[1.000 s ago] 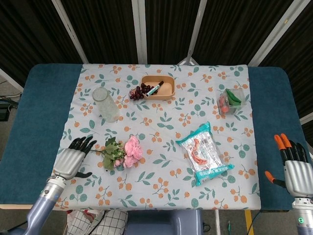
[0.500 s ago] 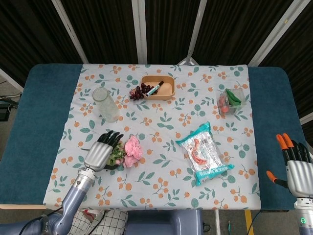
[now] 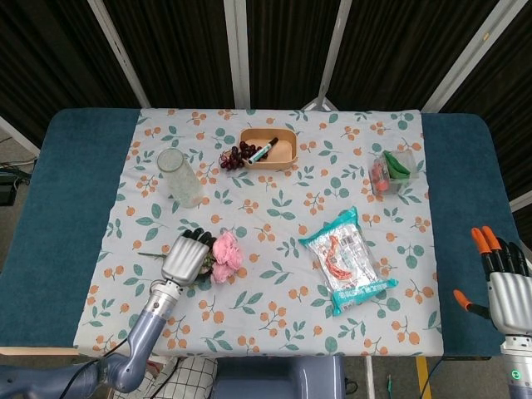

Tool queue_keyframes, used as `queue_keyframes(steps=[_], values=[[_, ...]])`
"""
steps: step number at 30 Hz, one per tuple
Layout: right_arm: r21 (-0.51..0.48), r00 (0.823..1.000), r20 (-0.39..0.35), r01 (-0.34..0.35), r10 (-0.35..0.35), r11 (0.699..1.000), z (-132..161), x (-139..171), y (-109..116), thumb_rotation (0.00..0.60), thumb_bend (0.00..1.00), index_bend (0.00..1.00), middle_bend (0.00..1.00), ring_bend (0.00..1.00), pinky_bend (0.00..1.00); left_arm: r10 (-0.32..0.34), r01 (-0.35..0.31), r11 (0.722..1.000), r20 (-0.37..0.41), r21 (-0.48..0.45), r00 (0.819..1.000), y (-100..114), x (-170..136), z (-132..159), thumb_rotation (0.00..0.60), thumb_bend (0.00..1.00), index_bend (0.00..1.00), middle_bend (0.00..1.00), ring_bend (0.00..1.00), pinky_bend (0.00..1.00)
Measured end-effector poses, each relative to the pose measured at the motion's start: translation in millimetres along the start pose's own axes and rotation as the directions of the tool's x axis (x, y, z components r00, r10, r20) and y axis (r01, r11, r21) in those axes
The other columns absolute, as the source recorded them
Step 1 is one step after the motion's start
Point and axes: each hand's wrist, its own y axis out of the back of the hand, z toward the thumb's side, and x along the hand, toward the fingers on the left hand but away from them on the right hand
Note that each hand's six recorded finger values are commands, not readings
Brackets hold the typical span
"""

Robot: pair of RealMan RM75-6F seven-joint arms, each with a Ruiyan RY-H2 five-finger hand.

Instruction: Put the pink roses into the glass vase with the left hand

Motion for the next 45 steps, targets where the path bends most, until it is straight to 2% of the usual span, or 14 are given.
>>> queue_keyframes(steps=[4,10,15,18,21,25,29,33,37,38,45], values=[[-0.007,1.0,-0.001,0.007,-0.007,1.0,0,0,1,0.6,0.21,0.0,0.0,0.0,0.01,0.039,-0.039,0.999,0.002,0.016,0.999,7,2,2,0.6,0.38,0.55,0.51,0.39,0.45],[-0.014,1.0,-0.002,0.017,-0.017,1.0,-1,0,3,0.6,0.21,0.0,0.0,0.0,0.01,0.106,-0.106,0.994,0.005,0.024,0.994,18,4,3,0.6,0.38,0.55,0.51,0.39,0.45],[-0.014,1.0,0.005,0.012,-0.012,1.0,-2,0,1,0.6,0.21,0.0,0.0,0.0,0.01,0.161,-0.159,0.985,0.02,-0.07,0.987,40,2,8,0.6,0.38,0.55,0.52,0.39,0.45],[-0.012,1.0,0.008,0.005,-0.005,1.0,-1,0,0,0.6,0.21,0.0,0.0,0.0,0.01,0.196,-0.188,0.967,0.031,-0.173,0.98,60,0,10,0.6,0.38,0.55,0.52,0.39,0.45],[-0.008,1.0,0.009,0.002,-0.002,1.0,0,0,-1,0.6,0.21,0.0,0.0,0.0,0.01,0.233,-0.21,0.93,0.041,-0.301,0.972,87,-3,11,0.6,0.38,0.55,0.52,0.39,0.45],[-0.003,1.0,0.01,-0.001,0.001,1.0,1,0,-3,0.6,0.21,0.0,0.0,0.0,0.01,0.284,-0.228,0.852,0.051,-0.471,0.957,134,-8,5,0.6,0.38,0.55,0.51,0.39,0.45],[0.003,1.0,0.013,-0.005,0.005,1.0,3,-1,-5,0.6,0.21,0.0,0.0,0.0,0.01,0.328,-0.252,0.785,0.034,-0.566,0.944,183,-8,-13,0.6,0.37,0.55,0.51,0.39,0.45],[0.01,1.0,0.02,-0.007,0.007,1.0,3,-3,-7,0.6,0.21,0.0,0.0,0.0,0.01,0.334,-0.262,0.709,-0.015,-0.655,0.942,214,0,-32,0.6,0.37,0.55,0.51,0.39,0.44],[0.013,1.0,0.026,-0.004,0.004,1.0,1,-6,-9,0.6,0.21,0.0,0.0,0.0,0.01,0.327,-0.265,0.608,-0.069,-0.748,0.943,237,16,-53,0.6,0.37,0.55,0.51,0.39,0.44],[0.012,1.0,0.029,0.003,-0.003,1.0,0,-7,-8,0.6,0.21,0.0,0.0,0.0,0.01,0.323,-0.266,0.592,-0.079,-0.76,0.943,240,20,-58,0.6,0.37,0.55,0.51,0.39,0.44],[0.009,0.997,0.064,0.046,-0.046,0.999,-10,-12,-3,0.6,0.21,0.0,0.0,0.0,0.01,0.316,-0.293,0.569,-0.124,-0.769,0.941,256,50,-97,0.6,0.37,0.55,0.51,0.39,0.44]])
